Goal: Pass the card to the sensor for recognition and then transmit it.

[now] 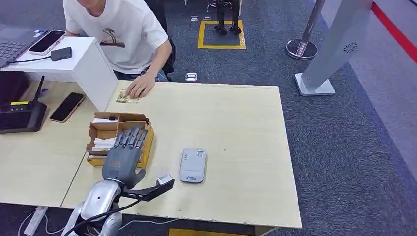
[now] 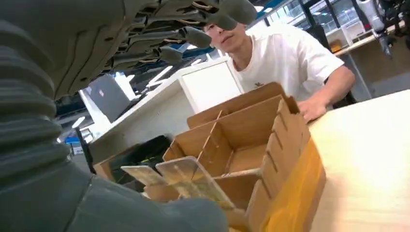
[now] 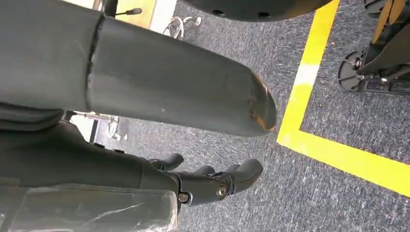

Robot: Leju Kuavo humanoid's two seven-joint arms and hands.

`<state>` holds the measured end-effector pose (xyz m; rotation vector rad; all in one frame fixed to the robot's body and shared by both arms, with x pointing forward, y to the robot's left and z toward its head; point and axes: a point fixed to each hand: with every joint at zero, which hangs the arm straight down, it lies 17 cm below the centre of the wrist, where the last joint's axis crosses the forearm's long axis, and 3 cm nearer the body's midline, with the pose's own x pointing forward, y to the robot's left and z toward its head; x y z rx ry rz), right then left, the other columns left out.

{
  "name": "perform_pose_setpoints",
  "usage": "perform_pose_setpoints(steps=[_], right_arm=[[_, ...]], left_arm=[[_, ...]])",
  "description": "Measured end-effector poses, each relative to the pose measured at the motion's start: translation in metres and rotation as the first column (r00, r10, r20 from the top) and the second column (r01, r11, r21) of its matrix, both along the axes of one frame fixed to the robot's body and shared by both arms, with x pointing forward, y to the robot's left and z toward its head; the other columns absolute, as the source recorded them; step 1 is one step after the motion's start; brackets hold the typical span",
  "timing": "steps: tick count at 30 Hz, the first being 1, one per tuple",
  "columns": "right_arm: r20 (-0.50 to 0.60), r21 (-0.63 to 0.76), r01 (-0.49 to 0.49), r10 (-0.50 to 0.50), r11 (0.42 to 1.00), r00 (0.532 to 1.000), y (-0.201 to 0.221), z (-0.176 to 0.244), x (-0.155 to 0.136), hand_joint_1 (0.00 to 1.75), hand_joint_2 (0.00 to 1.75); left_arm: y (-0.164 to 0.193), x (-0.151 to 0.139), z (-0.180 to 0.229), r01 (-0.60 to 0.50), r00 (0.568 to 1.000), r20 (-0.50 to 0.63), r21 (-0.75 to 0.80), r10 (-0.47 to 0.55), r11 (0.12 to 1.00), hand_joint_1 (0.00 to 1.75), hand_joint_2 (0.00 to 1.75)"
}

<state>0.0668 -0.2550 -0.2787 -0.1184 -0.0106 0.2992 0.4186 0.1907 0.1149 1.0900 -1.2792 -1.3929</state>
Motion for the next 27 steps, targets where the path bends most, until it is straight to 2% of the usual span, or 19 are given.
perform_pose_setpoints(steps=[9,18,27], right_arm=[[0.000,-0.005,-0.012,0.012,1.000,1.000,-0.002,0.000,0.000,0.00,0.00],[0.000,-0.006,-0.013,0.013,1.000,1.000,-0.002,0.000,0.000,0.00,0.00],[-0.002,-0.006,-0.013,0.013,1.000,1.000,-0.002,0.000,0.000,0.00,0.00]], left_arm=[[0.021,-0.003,-0.009,-0.034,0.999,-0.008,0.050,0.034,0.998,0.00,1.75],[0.059,0.001,-0.010,-0.157,0.987,0.001,0.115,0.158,0.981,0.00,1.75],[0.078,0.000,-0.015,-0.190,0.981,-0.013,0.167,0.195,0.967,0.00,1.75]])
